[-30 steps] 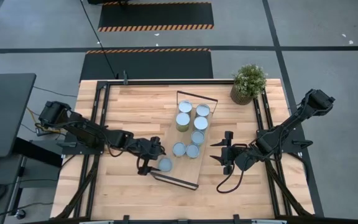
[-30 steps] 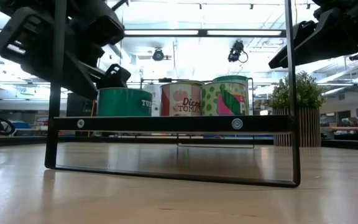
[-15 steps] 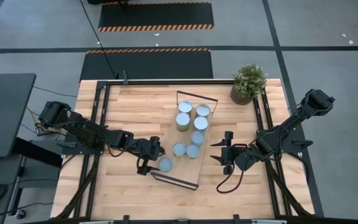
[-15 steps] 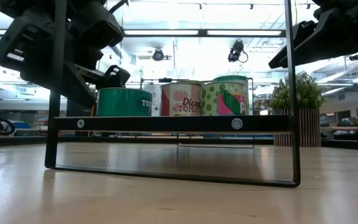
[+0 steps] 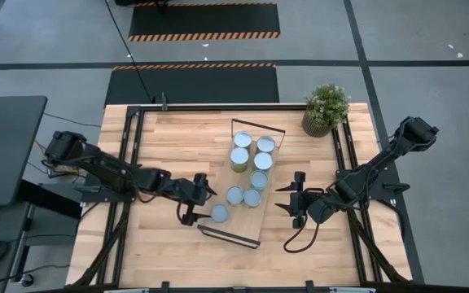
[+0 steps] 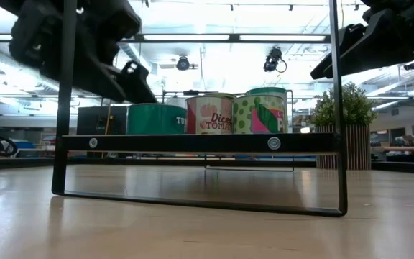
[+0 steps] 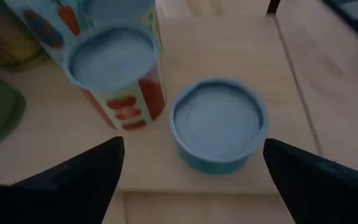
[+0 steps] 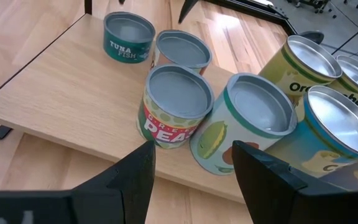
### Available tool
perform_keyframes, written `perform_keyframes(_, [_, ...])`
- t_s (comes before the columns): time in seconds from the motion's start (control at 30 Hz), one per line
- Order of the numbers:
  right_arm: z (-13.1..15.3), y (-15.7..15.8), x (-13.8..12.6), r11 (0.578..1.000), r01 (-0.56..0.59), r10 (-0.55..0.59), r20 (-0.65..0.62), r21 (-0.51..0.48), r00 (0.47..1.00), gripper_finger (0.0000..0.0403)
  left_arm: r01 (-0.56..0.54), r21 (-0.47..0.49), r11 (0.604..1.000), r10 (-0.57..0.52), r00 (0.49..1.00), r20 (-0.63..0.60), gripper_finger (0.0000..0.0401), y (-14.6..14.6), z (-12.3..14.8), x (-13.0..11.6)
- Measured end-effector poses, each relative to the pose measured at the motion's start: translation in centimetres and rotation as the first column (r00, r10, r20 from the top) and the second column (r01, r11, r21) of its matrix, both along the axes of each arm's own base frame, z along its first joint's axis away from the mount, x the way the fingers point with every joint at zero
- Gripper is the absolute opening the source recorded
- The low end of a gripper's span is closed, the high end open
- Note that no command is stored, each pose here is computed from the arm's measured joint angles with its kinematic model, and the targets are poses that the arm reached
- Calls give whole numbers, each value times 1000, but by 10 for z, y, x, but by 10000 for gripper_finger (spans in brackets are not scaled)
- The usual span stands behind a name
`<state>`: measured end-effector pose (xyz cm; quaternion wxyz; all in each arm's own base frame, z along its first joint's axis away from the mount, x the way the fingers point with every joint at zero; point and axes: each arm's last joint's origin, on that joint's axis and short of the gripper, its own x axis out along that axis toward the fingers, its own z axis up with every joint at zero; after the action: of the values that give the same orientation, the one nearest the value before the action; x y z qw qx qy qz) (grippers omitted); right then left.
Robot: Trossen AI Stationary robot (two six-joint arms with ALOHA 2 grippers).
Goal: Pick and place cans onto a shelf
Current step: Put the canned tuna on the shelf
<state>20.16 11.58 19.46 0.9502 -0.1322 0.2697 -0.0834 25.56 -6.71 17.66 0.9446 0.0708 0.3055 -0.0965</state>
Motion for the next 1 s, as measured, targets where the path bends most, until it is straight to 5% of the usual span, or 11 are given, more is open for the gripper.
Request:
perform_keyframes(0.47, [1,1,1,1000,-4,4,12,2,1000,220,-80,-114,990,80,997,-5,392,2,13,-8])
perform_keyframes(0.53, [3,0,3,990,-69,69,-4,-127,998,220,-103,-103,989,104,995,-1,392,4,13,-8])
perform_keyframes(0.67, [8,1,6,904,-223,213,-70,-364,975,220,-142,-104,984,142,990,-8,392,9,12,-7])
perform_keyframes(0.8, [9,2,7,871,-272,261,-85,-409,962,220,-135,-112,984,134,991,-19,392,8,12,-7])
perform_keyframes(1.0, [13,3,10,882,-256,264,-34,-395,964,220,-120,-111,987,125,991,38,392,10,24,-12])
